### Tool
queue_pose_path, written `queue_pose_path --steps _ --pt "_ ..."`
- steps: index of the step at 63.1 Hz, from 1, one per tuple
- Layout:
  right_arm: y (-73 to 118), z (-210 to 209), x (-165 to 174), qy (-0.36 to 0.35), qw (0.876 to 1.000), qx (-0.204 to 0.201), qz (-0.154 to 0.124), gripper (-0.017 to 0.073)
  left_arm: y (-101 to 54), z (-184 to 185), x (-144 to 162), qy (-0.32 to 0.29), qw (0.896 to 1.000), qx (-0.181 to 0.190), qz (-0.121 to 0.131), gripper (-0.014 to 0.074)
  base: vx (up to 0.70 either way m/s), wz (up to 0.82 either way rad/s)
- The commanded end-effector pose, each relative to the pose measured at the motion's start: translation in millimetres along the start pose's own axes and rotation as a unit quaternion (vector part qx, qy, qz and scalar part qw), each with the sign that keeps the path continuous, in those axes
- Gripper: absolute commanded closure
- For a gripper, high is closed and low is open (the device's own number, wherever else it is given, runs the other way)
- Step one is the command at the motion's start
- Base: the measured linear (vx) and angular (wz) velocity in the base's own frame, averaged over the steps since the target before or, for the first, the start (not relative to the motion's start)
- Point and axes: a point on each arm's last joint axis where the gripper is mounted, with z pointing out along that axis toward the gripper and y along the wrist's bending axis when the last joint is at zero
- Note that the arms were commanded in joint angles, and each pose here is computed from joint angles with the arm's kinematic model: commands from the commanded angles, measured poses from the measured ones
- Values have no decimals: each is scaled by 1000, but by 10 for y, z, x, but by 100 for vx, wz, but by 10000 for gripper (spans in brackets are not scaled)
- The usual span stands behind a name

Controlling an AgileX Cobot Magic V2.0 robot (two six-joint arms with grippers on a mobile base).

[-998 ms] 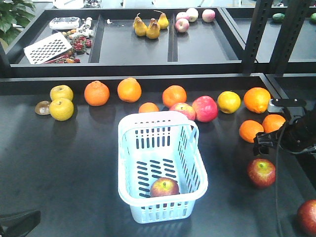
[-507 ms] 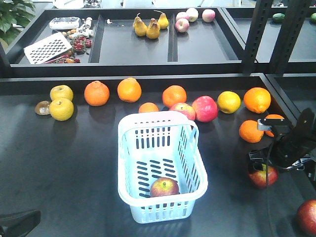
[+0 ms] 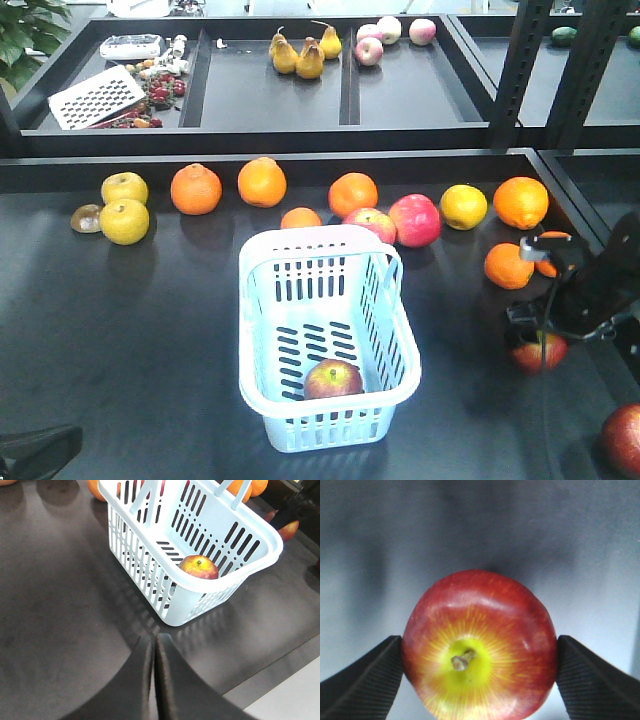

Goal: Pick three apples into basket with both arms
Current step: 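Carry the second apple into the basket and release it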

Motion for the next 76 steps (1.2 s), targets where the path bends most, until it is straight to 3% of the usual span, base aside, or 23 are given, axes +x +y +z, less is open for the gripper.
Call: queue_pose_path --steps 1,5,13,28,37,44,50,57,71,76 --pt "91 -553 -120 -64 997 -17 -26 501 -5 -25 -133 -41 999 -4 -12 600 0 0" --pt "183 -759 -102 -75 995 -45 -40 575 -5 -25 -133 -41 999 -4 -12 600 0 0" --pt "408 -1245 -22 -104 986 -114 -61 566 -5 -25 -133 -41 999 -4 -12 600 0 0" --pt "995 -1887 196 -136 948 -246 -147 564 -5 -25 -133 -41 999 -4 -13 600 0 0" --pt "1502 -1879 181 -144 936 -258 -190 564 -6 -25 -133 -42 999 -3 -15 600 0 0" --pt "1833 -1766 124 -160 936 -250 -191 559 -7 -25 -134 -42 999 -3 -15 600 0 0" --pt "1979 -1621 82 -161 937 -237 -198 534 -7 -25 -134 -42 999 -3 -15 600 0 0" --pt "2009 -1434 38 -143 942 -236 -193 425 -7 -25 -134 -42 999 -3 -15 600 0 0" --pt "2012 -1279 -4 -126 948 -241 -164 -7 -7 -25 -134 -42 999 -3 -15 600 0 0" --pt "2009 -1281 -16 -131 948 -239 -162 -111 -7 -25 -134 -42 999 -3 -16 600 0 0"
